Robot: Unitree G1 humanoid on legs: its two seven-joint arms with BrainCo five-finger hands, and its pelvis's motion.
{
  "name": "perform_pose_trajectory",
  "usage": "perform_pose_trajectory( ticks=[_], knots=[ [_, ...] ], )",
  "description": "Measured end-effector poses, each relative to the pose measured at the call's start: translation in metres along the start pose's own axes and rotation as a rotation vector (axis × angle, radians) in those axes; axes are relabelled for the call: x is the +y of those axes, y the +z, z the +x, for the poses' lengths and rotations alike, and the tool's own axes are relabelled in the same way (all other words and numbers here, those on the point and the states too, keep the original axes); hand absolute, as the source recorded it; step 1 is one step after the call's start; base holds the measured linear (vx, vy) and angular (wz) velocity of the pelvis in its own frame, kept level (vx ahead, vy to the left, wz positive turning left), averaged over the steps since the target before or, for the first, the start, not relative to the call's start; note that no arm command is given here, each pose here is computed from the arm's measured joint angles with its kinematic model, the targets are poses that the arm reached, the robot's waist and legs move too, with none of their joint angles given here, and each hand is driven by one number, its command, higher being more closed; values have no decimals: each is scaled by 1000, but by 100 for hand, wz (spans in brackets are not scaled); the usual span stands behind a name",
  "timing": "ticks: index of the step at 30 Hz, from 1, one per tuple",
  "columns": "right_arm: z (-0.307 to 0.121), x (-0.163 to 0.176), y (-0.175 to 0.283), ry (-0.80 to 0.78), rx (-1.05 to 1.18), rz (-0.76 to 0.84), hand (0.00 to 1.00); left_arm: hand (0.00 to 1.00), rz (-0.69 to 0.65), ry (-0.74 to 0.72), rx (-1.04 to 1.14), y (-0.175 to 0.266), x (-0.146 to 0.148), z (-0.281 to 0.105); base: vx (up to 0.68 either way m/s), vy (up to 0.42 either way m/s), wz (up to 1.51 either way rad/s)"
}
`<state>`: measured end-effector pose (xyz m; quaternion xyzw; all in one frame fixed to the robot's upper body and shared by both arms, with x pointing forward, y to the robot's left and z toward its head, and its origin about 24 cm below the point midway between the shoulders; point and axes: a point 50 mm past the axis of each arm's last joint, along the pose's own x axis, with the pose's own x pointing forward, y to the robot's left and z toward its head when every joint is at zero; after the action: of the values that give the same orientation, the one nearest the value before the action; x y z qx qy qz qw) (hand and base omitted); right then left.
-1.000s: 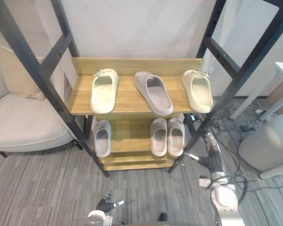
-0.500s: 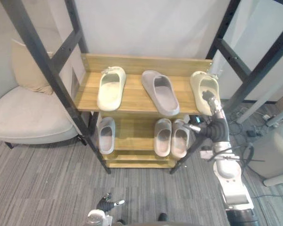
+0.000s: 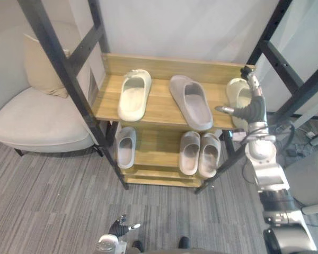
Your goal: Organize the slippers on the shoe rack
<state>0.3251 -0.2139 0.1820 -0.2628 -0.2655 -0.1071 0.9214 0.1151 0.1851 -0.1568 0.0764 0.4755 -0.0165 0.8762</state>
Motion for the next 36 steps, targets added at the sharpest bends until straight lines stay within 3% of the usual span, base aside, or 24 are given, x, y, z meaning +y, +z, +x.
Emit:
perform_pose_trajectory(
  ticks=[14,31,32,36],
  knots=[
    [61,10,7,-13,63,-6,0,0,-20,11,-42,10,2,1,-2,-1,1],
    [92,25,21,78,96,-26,0,0,-83,49,-108,26,10,3,4,-10,5],
    [94,24,23,79,91,-25,100,0,-90,54,-115,28,12,3,0,0,0],
    [98,26,25,95,97,-36,100,0,-92,62,-119,29,13,3,0,0,0]
  ],
)
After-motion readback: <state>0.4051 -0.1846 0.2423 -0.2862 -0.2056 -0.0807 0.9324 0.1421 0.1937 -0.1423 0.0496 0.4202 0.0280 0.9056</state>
